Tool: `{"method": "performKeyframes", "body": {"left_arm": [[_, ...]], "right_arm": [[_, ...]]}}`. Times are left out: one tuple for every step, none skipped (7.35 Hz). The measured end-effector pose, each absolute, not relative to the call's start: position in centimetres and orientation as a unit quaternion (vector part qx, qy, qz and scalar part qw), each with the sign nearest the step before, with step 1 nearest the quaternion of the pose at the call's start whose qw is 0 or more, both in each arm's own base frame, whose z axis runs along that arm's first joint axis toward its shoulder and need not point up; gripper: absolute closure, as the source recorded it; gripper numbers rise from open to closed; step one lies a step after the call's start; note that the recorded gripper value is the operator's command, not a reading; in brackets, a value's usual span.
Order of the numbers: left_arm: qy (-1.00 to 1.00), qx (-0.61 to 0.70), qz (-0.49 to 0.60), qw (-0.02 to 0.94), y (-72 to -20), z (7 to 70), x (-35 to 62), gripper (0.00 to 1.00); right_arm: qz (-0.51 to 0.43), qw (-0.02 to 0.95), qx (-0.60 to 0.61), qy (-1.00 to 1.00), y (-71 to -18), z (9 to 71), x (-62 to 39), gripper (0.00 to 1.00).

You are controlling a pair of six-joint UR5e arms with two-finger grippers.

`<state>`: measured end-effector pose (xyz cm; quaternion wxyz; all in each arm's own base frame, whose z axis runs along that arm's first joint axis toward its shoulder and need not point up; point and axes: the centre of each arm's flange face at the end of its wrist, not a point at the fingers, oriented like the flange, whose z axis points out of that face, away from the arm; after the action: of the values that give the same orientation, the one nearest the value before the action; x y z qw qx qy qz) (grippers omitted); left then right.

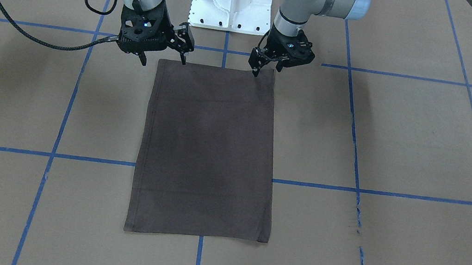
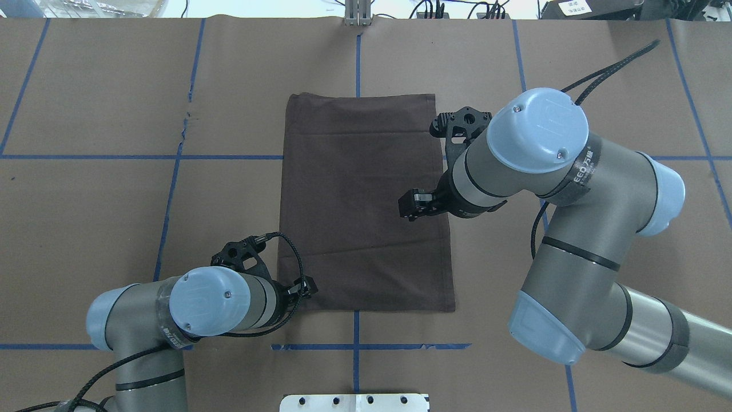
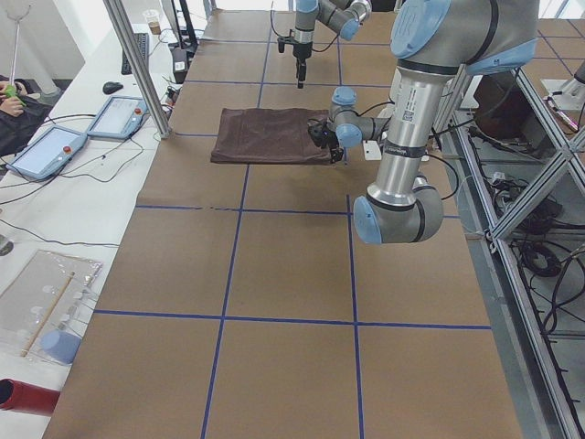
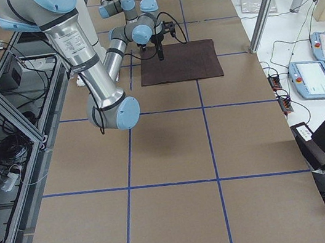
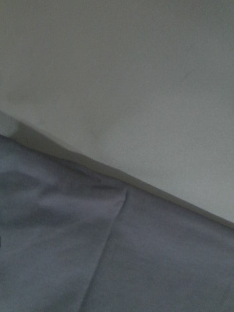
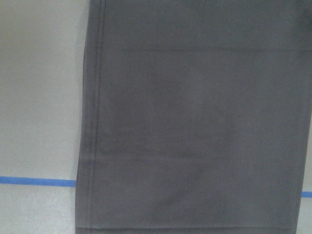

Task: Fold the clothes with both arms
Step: 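Move the right gripper to the bundle's near edge beside the left gripper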

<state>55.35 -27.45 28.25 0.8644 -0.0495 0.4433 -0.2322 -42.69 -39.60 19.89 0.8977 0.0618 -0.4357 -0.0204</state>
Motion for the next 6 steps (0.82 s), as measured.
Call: {"method": "performKeyframes", "body": {"left_arm": [[0.441, -0.049, -0.233, 0.865, -27.47, 28.45, 55.33, 0.76], [0.440, -0.048, -0.234, 0.866, -27.47, 28.55, 55.33, 0.97], [0.438, -0.047, -0.233, 0.867, -27.45, 28.64, 55.35, 1.00], [0.436, -0.047, -0.232, 0.868, -27.44, 28.68, 55.36, 1.00], [0.437, -0.046, -0.230, 0.868, -27.41, 28.54, 55.28, 1.00], [0.440, -0.046, -0.229, 0.867, -27.43, 28.24, 55.03, 1.00]], "right_arm": [[-0.020, 0.898, 0.062, -0.436, -39.62, 19.88, -42.67, 0.00], [-0.020, 0.897, 0.062, -0.436, -39.63, 19.84, -42.66, 0.00], [-0.020, 0.897, 0.062, -0.437, -39.64, 19.81, -42.65, 0.00], [-0.020, 0.897, 0.062, -0.437, -39.65, 19.81, -42.64, 0.00], [-0.020, 0.897, 0.062, -0.437, -39.65, 19.81, -42.64, 0.00], [-0.018, 0.897, 0.061, -0.436, -39.64, 19.84, -42.65, 0.00]]}}
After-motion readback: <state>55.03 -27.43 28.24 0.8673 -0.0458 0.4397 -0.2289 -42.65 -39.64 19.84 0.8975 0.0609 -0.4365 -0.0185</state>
